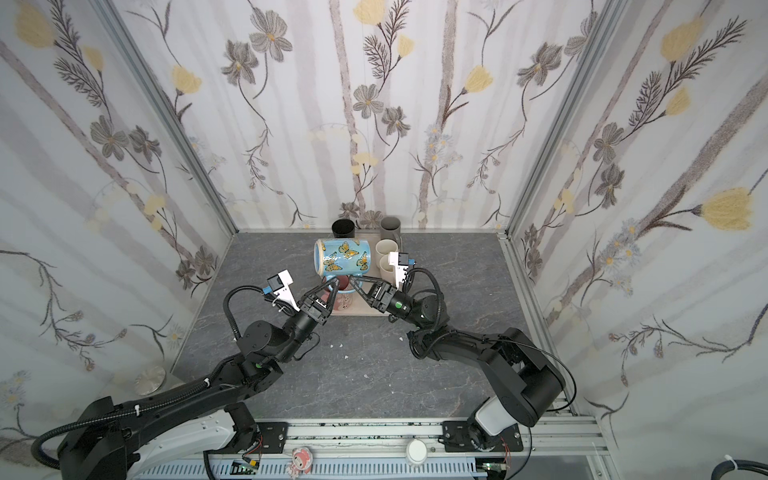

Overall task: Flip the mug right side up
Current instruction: 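Grasp the butterfly mug's handle with the right gripper and open the left gripper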

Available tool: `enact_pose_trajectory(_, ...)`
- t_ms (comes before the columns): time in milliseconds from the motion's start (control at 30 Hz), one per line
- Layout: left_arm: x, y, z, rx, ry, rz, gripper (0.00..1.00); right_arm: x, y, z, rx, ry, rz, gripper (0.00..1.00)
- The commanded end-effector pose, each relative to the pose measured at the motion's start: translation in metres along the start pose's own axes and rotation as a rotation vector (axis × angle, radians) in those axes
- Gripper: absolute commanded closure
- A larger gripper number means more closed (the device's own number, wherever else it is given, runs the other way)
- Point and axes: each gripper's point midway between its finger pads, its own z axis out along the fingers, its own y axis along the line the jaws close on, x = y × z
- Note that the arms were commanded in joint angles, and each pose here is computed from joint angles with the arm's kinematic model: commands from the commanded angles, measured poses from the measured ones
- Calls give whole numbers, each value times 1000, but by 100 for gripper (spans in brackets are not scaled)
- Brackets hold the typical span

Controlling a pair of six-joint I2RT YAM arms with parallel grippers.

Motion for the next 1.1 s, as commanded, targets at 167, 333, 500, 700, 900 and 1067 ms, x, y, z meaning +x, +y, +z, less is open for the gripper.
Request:
enact_pose_trajectory(167, -24, -30, 2, 119, -93, -21, 100, 1, 22, 8, -69, 5, -17, 45)
enact_pose_trajectory(333, -23, -29, 3, 116, -87, -20, 100, 1, 20, 10, -41, 3, -37, 64)
enact_pose_trajectory(500, -19, -25, 4, 100, -72, -23, 100, 1, 20, 9, -31, 6, -51, 82)
enact_pose_trajectory(700, -15, -17, 4, 63, -60, -27, 100, 0, 16, 8, 3, 0, -74, 100)
enact_pose_trajectory(900, -14, -9, 0, 32, -60, -41, 84, -2, 8, 3, 77, -8, -112, 100)
enact_pose_trajectory(1067, -19, -1, -10, -6, -80, -35, 39, -8, -7, -5, 196, -12, -155, 100)
